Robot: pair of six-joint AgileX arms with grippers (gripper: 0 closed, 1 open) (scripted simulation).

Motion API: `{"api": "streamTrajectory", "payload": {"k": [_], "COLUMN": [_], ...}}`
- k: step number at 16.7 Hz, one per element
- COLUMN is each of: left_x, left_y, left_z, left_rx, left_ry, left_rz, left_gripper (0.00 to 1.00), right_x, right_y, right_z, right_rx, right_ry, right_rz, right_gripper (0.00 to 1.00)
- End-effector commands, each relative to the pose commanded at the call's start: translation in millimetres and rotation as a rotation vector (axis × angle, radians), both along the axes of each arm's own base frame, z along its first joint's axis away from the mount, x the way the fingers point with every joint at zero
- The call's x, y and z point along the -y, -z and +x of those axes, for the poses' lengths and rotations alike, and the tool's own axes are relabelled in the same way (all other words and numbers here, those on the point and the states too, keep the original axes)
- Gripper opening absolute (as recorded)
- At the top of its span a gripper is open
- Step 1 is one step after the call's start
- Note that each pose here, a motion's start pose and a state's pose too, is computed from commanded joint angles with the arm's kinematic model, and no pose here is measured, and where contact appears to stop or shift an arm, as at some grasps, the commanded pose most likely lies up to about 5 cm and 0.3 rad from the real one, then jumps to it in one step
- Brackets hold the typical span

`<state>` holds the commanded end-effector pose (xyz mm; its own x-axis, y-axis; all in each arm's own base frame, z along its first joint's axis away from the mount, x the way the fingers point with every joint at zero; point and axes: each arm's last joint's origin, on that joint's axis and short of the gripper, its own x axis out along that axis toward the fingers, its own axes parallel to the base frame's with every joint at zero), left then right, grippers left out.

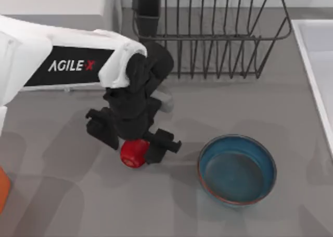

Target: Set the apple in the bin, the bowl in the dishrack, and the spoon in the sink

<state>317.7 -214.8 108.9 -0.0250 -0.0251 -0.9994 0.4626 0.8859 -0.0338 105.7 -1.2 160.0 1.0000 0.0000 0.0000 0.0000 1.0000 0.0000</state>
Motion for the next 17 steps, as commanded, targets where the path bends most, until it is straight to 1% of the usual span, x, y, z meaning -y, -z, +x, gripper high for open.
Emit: {"api": "streamTrajectory", "payload": {"k": [6,7,14,17], "left_x": [0.0,0.0,0.0,-1.0], "left_y": [0.0,0.0,0.0,-9.8], "left_z": [0.0,0.0,0.0,2.2], "left_rx": [0.000,0.000,0.000,0.020], "left_ry": [0.000,0.000,0.000,0.007], "left_rz": [0.000,0.000,0.000,0.009], "left_gripper": [0.02,0.00,0.00,0.00], "right_x": [0.0,0.0,0.0,0.0], "right_y": [0.0,0.0,0.0,0.0], "right_z": [0.0,0.0,0.0,0.0], "right_rx": [0.000,0.000,0.000,0.000], "right_ry": [0.000,0.000,0.000,0.000], "right_rz": [0.000,0.000,0.000,0.000], "right_gripper": [1.00,1.00,1.00,1.00]}}
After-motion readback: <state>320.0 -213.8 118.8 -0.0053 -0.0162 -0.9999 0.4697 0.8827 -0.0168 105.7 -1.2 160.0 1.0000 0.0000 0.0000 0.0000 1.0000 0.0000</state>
